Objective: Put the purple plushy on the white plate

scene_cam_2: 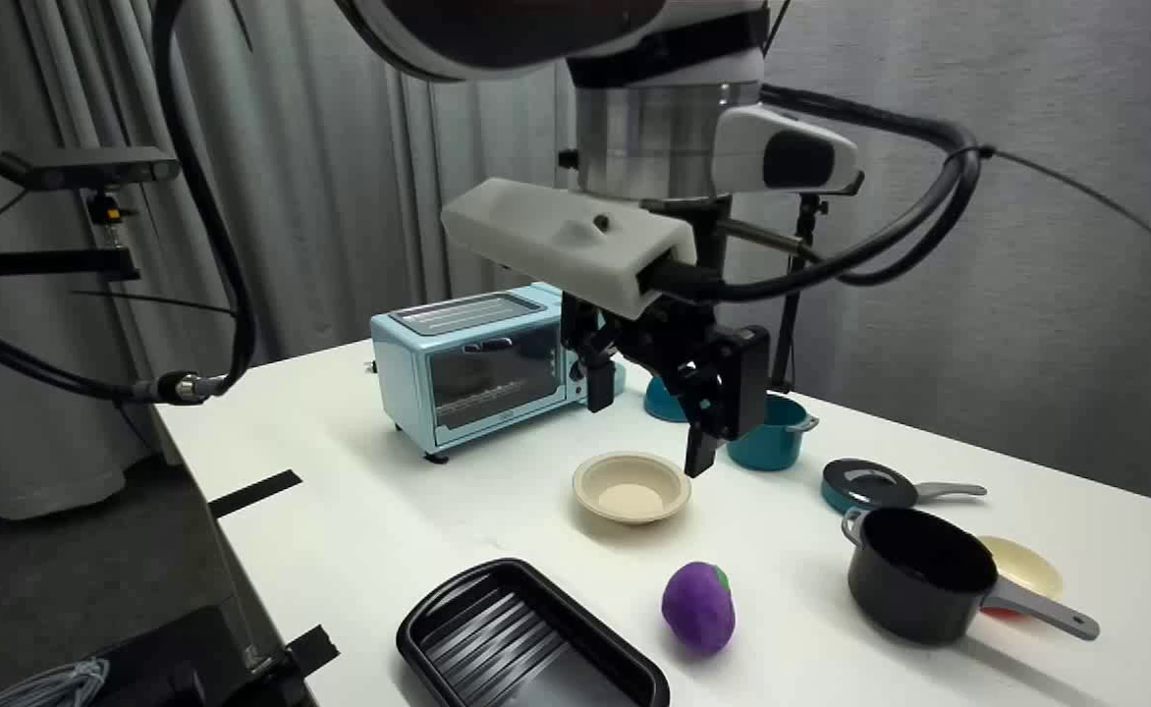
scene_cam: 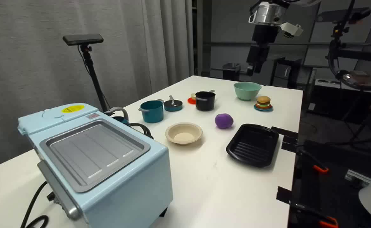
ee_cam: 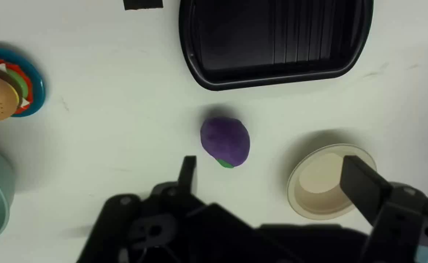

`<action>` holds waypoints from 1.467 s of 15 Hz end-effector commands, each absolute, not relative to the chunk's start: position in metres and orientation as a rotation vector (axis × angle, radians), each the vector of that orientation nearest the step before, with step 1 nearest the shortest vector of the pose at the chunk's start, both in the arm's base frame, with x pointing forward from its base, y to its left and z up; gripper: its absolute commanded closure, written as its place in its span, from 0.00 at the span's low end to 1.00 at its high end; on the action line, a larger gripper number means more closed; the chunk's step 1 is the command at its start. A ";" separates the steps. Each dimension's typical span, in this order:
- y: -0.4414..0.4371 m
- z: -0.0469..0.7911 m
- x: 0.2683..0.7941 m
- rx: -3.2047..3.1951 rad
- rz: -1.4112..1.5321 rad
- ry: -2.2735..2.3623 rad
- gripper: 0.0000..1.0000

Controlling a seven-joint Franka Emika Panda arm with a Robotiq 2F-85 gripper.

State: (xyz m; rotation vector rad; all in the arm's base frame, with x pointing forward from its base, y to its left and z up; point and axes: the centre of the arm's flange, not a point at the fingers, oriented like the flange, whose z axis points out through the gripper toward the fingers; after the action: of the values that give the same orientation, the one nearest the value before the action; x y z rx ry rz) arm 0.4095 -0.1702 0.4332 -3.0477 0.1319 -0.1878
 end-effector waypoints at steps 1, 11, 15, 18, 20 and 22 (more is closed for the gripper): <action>-0.170 0.433 0.410 -3.048 -0.187 0.132 0.00; -0.170 0.433 0.410 -3.048 -0.187 0.132 0.00; -0.170 0.433 0.410 -3.048 -0.187 0.132 0.00; -0.170 0.433 0.409 -3.051 -0.177 0.131 0.00; -0.169 0.434 0.409 -3.055 -0.156 0.126 0.00; -0.157 0.389 0.442 -3.038 -0.151 0.137 0.00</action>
State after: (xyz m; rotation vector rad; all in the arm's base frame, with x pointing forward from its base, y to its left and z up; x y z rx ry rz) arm 0.4123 -0.1656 0.4287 -3.0471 0.1249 -0.1777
